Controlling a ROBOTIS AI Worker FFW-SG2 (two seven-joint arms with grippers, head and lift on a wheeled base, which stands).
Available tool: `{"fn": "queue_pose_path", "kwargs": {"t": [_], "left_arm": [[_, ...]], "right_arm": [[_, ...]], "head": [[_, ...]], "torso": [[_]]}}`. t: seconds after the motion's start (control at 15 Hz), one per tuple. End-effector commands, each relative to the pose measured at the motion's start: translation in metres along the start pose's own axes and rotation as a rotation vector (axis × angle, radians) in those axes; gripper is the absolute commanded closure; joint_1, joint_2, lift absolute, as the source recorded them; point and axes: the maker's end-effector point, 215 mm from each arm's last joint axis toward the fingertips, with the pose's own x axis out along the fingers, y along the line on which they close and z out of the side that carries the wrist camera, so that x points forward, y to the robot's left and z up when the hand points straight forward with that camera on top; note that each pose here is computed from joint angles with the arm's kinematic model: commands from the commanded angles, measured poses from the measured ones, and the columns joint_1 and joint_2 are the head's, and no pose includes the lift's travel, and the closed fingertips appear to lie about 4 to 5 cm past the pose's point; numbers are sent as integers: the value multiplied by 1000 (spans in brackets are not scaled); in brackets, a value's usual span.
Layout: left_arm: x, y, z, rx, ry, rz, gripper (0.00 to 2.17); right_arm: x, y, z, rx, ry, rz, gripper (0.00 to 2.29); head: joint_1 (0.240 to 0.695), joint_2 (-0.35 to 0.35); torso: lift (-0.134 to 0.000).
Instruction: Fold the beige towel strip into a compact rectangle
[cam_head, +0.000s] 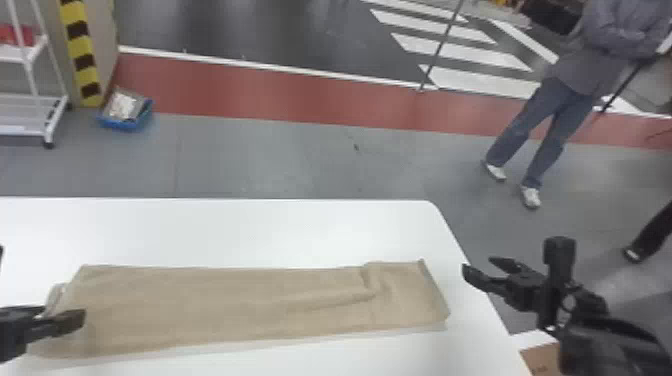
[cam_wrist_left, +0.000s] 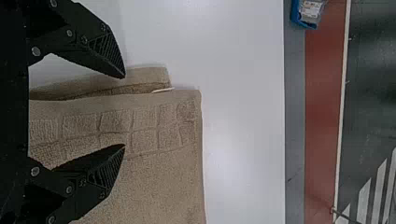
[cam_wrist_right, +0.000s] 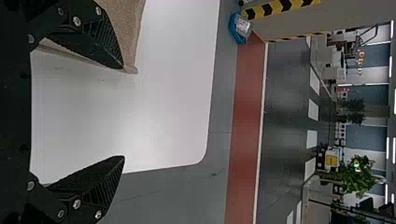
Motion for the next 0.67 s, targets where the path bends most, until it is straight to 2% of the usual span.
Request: {"fn": "queue_pose_path", "kwargs": {"t": [0.0, 0.07, 0.13, 0.33, 0.47, 0.6], "left_arm": [[2, 0, -5, 5, 11, 3, 421], [2, 1, -7, 8, 16, 7, 424], [2, 2, -8, 11, 19, 11, 522], [3, 2, -9, 11, 21, 11, 525], [2, 2, -9, 12, 21, 13, 734], [1, 3, -7, 13, 16, 13, 1278]], "right_arm": [[0, 1, 2, -1, -3, 1, 218], [0, 1, 3, -1, -5, 3, 218], [0, 1, 3, 1, -7, 3, 218], [1, 3, 5, -5, -8, 6, 218], [1, 3, 4, -4, -7, 7, 218], [1, 4, 4, -5, -8, 7, 218]], "head": [[695, -350], [695, -350], [695, -350], [695, -350], [695, -350], [695, -350]], "torso": [[0], [0], [0], [0], [0], [0]]}}
